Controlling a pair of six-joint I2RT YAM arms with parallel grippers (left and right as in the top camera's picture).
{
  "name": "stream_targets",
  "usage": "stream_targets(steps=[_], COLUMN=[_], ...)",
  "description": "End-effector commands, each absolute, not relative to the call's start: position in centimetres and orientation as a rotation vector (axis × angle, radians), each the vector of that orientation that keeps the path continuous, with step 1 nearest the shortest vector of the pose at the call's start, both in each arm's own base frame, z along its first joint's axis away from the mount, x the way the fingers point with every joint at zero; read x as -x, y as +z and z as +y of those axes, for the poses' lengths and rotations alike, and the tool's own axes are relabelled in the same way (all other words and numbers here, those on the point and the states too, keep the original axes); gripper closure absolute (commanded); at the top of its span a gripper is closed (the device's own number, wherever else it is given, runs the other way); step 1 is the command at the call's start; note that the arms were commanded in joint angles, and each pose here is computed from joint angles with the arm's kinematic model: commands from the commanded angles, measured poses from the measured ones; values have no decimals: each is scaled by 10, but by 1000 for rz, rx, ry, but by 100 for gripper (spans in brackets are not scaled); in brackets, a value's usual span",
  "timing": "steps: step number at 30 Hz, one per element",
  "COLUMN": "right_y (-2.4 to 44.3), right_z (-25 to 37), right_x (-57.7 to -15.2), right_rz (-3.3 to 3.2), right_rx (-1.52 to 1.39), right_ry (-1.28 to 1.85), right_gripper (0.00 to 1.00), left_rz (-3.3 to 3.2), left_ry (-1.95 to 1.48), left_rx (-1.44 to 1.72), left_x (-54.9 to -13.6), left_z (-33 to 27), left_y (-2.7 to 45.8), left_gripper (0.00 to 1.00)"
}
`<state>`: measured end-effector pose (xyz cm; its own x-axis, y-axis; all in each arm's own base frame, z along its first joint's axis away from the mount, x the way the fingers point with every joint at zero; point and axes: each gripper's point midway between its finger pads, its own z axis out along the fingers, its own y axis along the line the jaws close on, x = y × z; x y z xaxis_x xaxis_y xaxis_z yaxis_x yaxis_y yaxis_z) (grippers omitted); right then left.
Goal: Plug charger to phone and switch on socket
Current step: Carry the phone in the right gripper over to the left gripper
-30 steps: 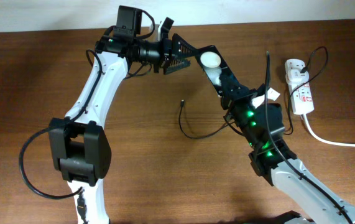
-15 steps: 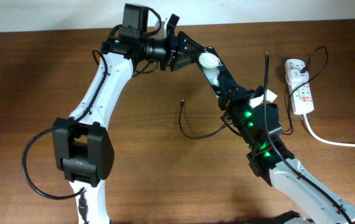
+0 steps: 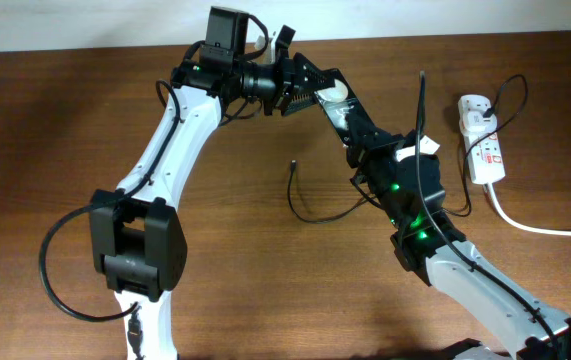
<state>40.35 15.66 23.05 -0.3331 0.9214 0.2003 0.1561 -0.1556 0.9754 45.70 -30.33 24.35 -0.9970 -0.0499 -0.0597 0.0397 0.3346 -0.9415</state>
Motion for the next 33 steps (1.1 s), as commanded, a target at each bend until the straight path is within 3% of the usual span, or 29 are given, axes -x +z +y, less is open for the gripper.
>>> stream_targets(steps=[1, 8, 21, 33], right_y=[253, 253, 253, 253], right_z=[162, 162, 165, 168], right_x=[-408, -408, -406, -405], right_rz=[1438, 1439, 1457, 1470], right_rx=[-1209, -1209, -1197, -1189], right_ry=[1592, 1592, 1608, 1619], right_gripper=[96, 96, 96, 96], left_rz=[2482, 2515, 2498, 2507], left_ry=[-1752, -1703, -1713, -1689], left_rx=[5, 74, 95, 165], left_x=[-452, -453, -455, -460], left_z=[-307, -315, -322, -323], left_y=[259, 253, 257, 255], left_gripper=[55, 55, 66, 61])
